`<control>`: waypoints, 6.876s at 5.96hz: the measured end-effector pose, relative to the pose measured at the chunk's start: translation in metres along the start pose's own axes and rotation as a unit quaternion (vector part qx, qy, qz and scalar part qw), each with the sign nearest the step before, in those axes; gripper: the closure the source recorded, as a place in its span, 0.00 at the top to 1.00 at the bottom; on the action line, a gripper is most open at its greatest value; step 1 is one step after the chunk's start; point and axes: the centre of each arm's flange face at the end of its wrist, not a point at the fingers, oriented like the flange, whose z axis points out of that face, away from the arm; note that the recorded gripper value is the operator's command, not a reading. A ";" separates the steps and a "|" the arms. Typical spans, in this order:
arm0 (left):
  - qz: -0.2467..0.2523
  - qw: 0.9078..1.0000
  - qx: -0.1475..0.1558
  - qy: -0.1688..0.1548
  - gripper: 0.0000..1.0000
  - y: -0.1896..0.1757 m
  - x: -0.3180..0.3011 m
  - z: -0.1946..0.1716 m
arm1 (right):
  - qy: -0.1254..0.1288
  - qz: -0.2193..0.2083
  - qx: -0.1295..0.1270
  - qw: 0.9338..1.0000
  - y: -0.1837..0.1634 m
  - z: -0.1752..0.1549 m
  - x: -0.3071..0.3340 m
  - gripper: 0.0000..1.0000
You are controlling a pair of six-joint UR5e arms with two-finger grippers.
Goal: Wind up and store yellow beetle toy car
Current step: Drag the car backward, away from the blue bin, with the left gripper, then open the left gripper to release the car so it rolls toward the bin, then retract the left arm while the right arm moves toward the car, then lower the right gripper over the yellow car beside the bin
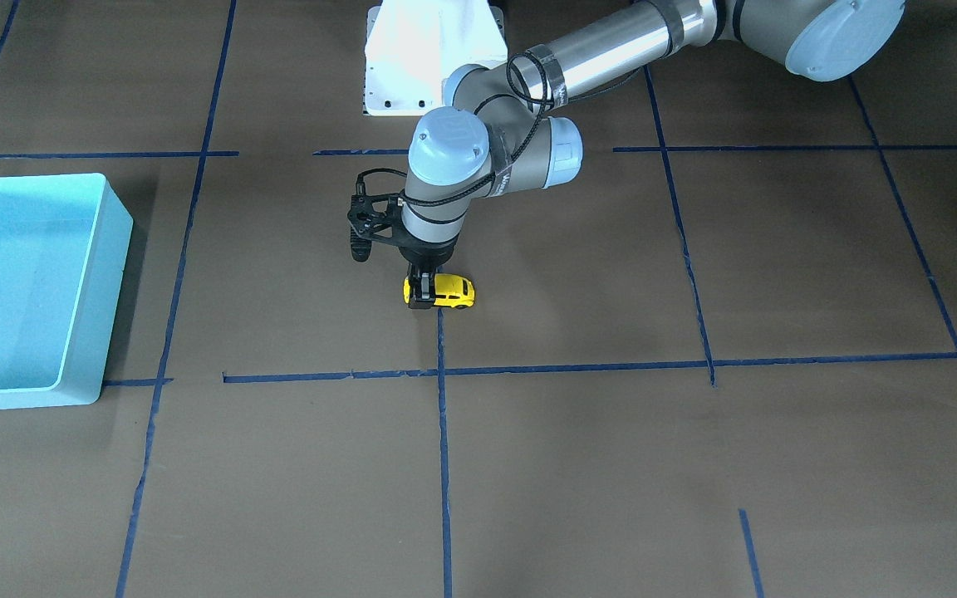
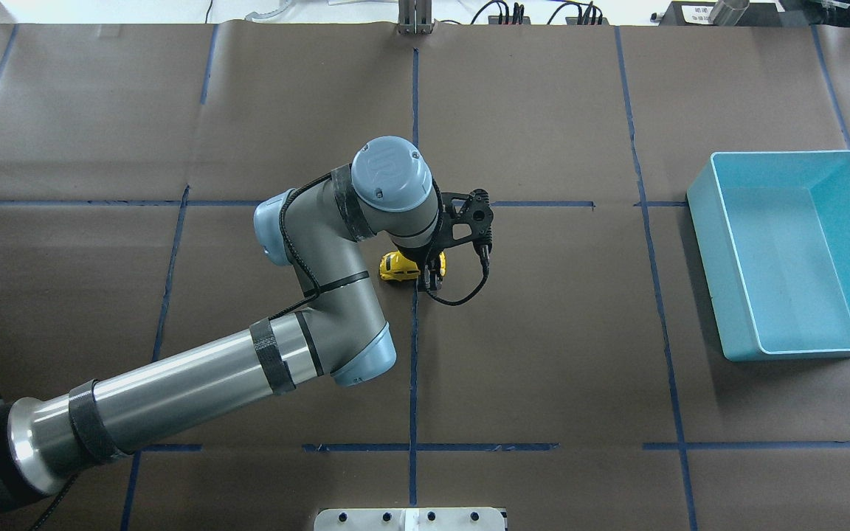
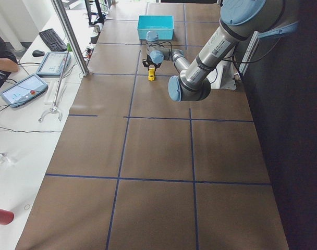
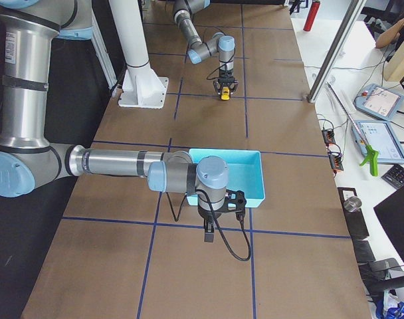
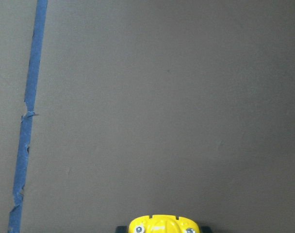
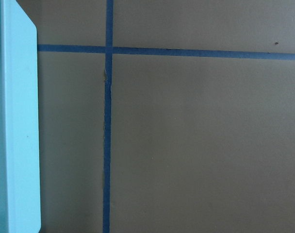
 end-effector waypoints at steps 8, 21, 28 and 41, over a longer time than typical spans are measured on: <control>-0.006 1.000 0.008 -0.003 0.02 0.080 -0.004 -0.008 | -0.001 -0.027 -0.030 0.999 -0.053 0.033 -0.026 1.00; 0.021 1.000 0.008 0.005 1.00 0.121 -0.006 -0.006 | 0.002 -0.029 -0.024 0.999 -0.035 0.015 -0.036 1.00; -0.126 0.987 -0.098 0.006 1.00 0.233 -0.130 -0.099 | 0.004 -0.178 -0.023 0.984 -0.142 -0.100 -0.302 1.00; -0.696 0.709 -0.116 -0.024 1.00 0.751 -0.102 -0.319 | -0.050 -0.717 0.029 0.695 -0.059 0.081 -0.426 1.00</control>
